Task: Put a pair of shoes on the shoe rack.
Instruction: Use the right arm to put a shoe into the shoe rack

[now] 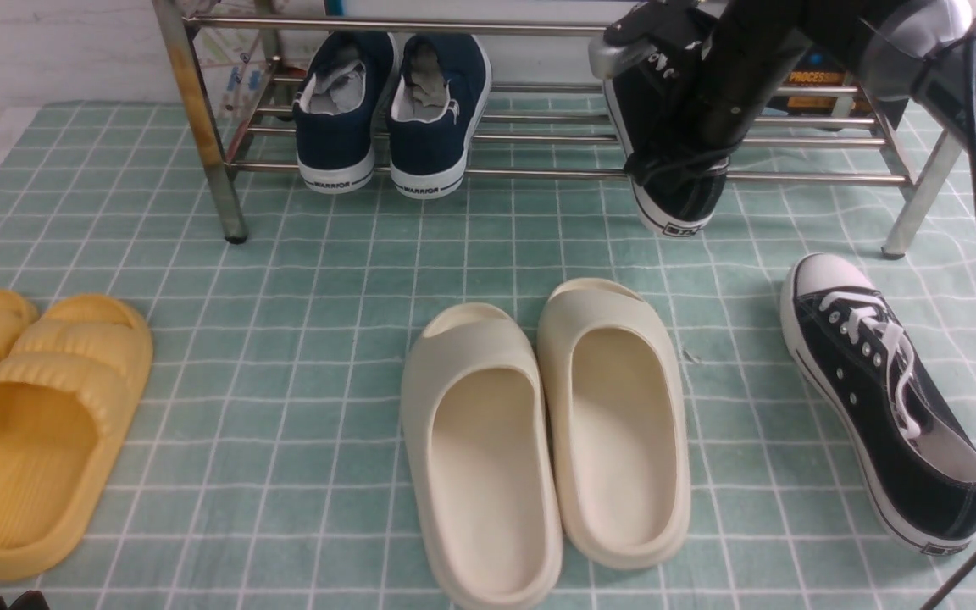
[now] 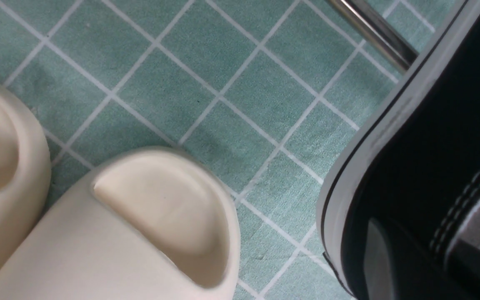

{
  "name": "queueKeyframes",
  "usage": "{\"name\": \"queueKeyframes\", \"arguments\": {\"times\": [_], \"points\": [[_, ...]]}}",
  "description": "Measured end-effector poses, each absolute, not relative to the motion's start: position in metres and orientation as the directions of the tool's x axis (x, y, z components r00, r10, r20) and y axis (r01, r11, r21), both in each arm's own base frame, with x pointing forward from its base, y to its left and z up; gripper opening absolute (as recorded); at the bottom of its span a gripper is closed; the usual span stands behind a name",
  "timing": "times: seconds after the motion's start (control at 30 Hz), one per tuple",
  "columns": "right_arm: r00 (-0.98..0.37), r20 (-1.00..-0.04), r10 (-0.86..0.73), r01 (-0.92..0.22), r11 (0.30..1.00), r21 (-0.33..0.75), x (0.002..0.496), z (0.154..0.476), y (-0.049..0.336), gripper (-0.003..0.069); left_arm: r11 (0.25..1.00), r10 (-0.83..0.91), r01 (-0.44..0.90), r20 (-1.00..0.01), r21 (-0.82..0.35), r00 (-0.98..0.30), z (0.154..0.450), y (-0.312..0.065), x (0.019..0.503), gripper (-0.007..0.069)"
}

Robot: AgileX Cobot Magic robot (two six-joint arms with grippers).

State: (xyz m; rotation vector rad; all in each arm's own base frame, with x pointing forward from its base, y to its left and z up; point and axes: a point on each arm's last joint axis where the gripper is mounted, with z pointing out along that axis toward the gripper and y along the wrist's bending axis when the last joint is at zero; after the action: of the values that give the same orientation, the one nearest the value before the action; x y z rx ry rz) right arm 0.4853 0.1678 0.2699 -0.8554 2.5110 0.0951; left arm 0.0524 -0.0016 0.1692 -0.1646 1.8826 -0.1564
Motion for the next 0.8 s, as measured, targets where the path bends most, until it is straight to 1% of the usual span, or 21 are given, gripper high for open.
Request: {"name": "queueKeyframes", "arguments": {"times": [0.1, 0.3, 0.47, 0.57, 0.63, 0.67, 0.7, 0.8], "points": [[-0.689, -0.458, -0.562, -0.598, 0.797, -0.08, 0.4863, 0.2652, 0.1688, 0.0022, 0.981, -0.192, -0.036, -0.931, -0.19, -0.31, 0.1692, -0.0016, 0.0524, 0.0181], [-0.679, -0.471, -0.563, -0.602, 0.794, -0.082, 0.4872, 0.2661, 0.1696, 0.0024, 0.981, -0.192, -0.036, -0.931, -0.19, -0.31, 0.1692, -0.0016, 0.0524, 0.0185], [-0.679, -0.473, -0.562, -0.602, 0.795, -0.081, 0.4873, 0.2662, 0.1698, 0.0043, 0.981, -0.192, -0.036, -0.931, -0.19, -0.31, 0.1692, -0.0016, 0.0524, 0.0189], [-0.678, -0.481, -0.556, -0.597, 0.798, -0.081, 0.488, 0.2668, 0.17, 0.0078, 0.981, -0.192, -0.036, -0.931, -0.19, -0.31, 0.1692, -0.0016, 0.0524, 0.0193], [-0.672, -0.5, -0.547, -0.589, 0.803, -0.087, 0.4897, 0.2684, 0.1703, 0.0133, 0.981, -0.192, -0.036, -0.931, -0.19, -0.31, 0.1692, -0.0016, 0.0524, 0.0197], [-0.67, -0.504, -0.544, -0.586, 0.805, -0.09, 0.4901, 0.2689, 0.1703, 0.0148, 0.981, -0.192, -0.036, -0.931, -0.19, -0.31, 0.1692, -0.0016, 0.0524, 0.0198], [-0.67, -0.511, -0.539, -0.581, 0.809, -0.092, 0.4906, 0.27, 0.1701, 0.0186, 0.981, -0.192, -0.036, -0.931, -0.19, -0.31, 0.1692, -0.0016, 0.0524, 0.0199], [-0.681, -0.519, -0.517, -0.558, 0.825, -0.089, 0.4914, 0.2708, 0.1696, 0.0263, 0.981, -0.192, -0.036, -0.931, -0.19, -0.31, 0.1692, -0.0016, 0.0524, 0.0202]]}}
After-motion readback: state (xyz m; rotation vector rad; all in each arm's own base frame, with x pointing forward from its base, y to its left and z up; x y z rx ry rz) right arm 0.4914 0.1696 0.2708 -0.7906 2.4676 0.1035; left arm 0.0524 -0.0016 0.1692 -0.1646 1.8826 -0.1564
